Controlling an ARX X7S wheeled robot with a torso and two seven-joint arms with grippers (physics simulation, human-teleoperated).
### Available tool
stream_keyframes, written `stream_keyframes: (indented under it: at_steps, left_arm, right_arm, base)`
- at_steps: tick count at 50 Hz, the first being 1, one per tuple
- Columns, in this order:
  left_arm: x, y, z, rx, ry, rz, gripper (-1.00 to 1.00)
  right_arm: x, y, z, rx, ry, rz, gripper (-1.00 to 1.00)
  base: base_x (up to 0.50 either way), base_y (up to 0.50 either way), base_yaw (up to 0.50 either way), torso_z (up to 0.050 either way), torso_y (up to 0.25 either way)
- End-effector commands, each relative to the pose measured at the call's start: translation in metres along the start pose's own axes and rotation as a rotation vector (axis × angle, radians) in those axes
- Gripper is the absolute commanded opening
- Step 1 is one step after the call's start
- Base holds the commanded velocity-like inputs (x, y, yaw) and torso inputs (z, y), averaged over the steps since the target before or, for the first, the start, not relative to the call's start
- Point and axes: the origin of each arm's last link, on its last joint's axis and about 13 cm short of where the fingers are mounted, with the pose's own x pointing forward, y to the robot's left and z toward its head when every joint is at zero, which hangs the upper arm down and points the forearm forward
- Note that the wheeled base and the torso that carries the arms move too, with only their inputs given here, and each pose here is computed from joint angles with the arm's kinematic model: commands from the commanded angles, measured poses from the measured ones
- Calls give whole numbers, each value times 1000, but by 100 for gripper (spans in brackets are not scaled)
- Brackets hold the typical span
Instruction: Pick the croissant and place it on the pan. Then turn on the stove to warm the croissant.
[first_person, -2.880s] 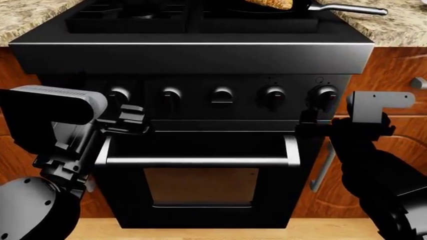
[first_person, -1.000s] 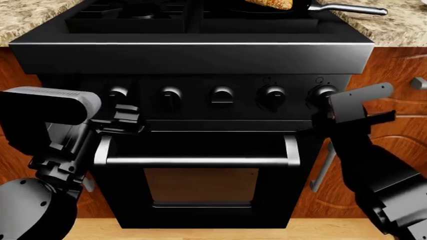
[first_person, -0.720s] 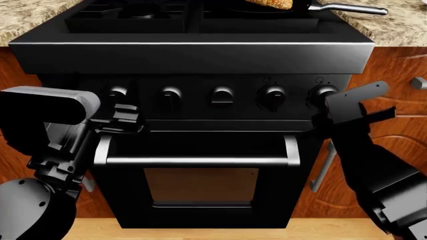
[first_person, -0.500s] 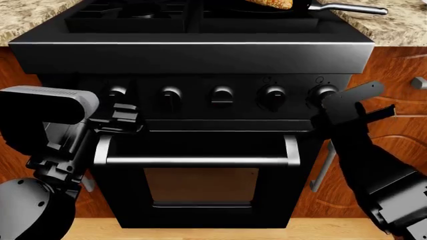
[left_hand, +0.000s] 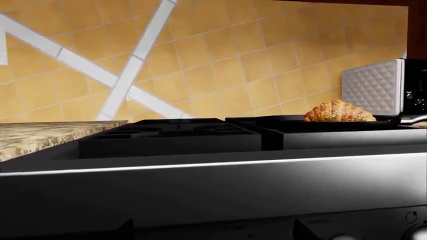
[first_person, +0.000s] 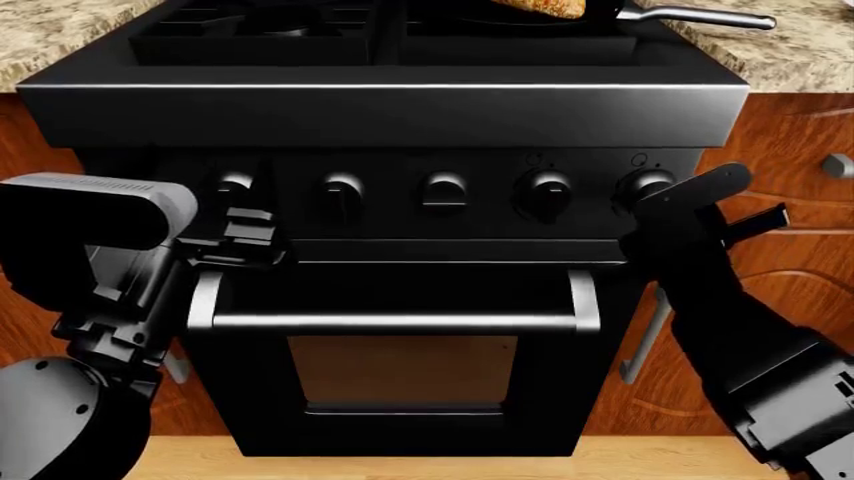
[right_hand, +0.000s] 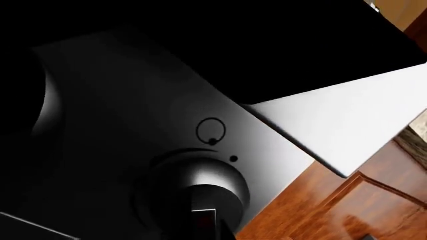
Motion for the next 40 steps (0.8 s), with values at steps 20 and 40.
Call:
stream_keyframes:
  at_steps: [20, 40]
  left_arm:
    - [0, -1, 1, -1, -6, -1, 100]
    - [-3, 1, 2, -9, -11, 2, 100]
  right_arm:
    - [-24, -14, 17, 32, -46, -63, 100]
    - [-53, -15, 38, 73, -100, -34, 100]
  base:
    - [-1, 0, 0, 1, 2]
    - [0, 0, 0, 0, 0]
